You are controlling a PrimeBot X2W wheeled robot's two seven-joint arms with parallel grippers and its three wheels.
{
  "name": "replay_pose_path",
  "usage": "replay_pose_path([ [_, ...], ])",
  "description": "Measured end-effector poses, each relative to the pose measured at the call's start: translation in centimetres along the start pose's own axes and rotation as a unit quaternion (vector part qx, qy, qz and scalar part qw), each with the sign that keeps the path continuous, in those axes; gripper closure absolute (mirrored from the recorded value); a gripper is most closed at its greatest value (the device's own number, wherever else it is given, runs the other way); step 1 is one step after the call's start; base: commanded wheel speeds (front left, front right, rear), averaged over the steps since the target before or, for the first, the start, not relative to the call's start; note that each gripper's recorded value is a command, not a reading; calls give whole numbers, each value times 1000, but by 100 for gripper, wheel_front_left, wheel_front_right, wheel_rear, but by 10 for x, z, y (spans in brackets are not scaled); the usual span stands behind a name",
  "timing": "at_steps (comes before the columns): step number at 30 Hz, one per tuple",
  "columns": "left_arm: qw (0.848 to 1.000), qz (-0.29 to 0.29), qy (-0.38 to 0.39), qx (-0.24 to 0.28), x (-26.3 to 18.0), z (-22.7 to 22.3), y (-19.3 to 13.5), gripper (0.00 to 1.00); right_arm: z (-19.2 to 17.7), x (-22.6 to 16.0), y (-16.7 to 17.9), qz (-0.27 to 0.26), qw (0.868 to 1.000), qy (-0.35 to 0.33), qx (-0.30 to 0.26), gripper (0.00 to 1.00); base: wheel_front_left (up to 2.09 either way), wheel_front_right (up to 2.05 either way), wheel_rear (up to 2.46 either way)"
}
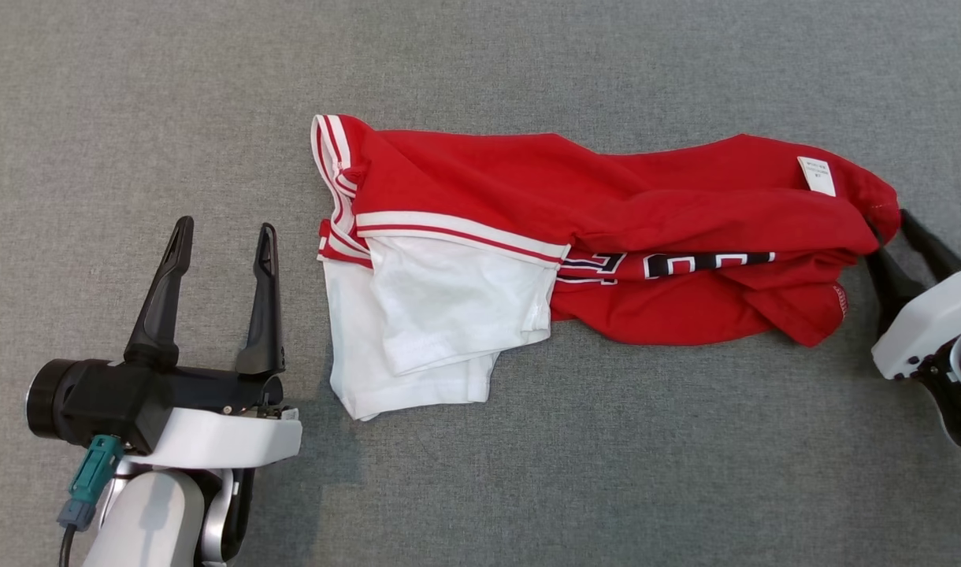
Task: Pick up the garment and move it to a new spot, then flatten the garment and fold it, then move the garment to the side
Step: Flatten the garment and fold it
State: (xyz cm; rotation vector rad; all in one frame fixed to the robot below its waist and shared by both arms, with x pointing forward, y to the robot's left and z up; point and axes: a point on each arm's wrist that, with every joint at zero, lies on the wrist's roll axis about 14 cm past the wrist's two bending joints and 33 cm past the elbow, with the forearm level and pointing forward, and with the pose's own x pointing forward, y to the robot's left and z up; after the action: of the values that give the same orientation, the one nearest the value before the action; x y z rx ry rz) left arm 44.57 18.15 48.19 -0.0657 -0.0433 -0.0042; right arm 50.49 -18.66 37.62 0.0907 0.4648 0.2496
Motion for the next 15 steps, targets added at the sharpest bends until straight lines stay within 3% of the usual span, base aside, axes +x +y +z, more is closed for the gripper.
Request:
replay_pose_path([
  [4, 1000, 1, -3, -1, 2, 1, -1, 0, 9, -2, 10, 20, 1000, -18, 13, 100, 0, 0, 0],
  [8, 1000, -2, -11, -2, 4, 5, -3, 0, 40, -10, 19, 40, 995, -83, 35, 100, 0, 0, 0],
  [11, 1000, -8, -17, -1, 7, 8, -8, 0, 72, -29, 38, 78, 984, -145, 75, 100, 0, 0, 0],
  [15, 1000, -17, -22, -5, 8, 11, -14, 0, 91, -55, 56, 121, 968, -178, 128, 100, 0, 0, 0],
])
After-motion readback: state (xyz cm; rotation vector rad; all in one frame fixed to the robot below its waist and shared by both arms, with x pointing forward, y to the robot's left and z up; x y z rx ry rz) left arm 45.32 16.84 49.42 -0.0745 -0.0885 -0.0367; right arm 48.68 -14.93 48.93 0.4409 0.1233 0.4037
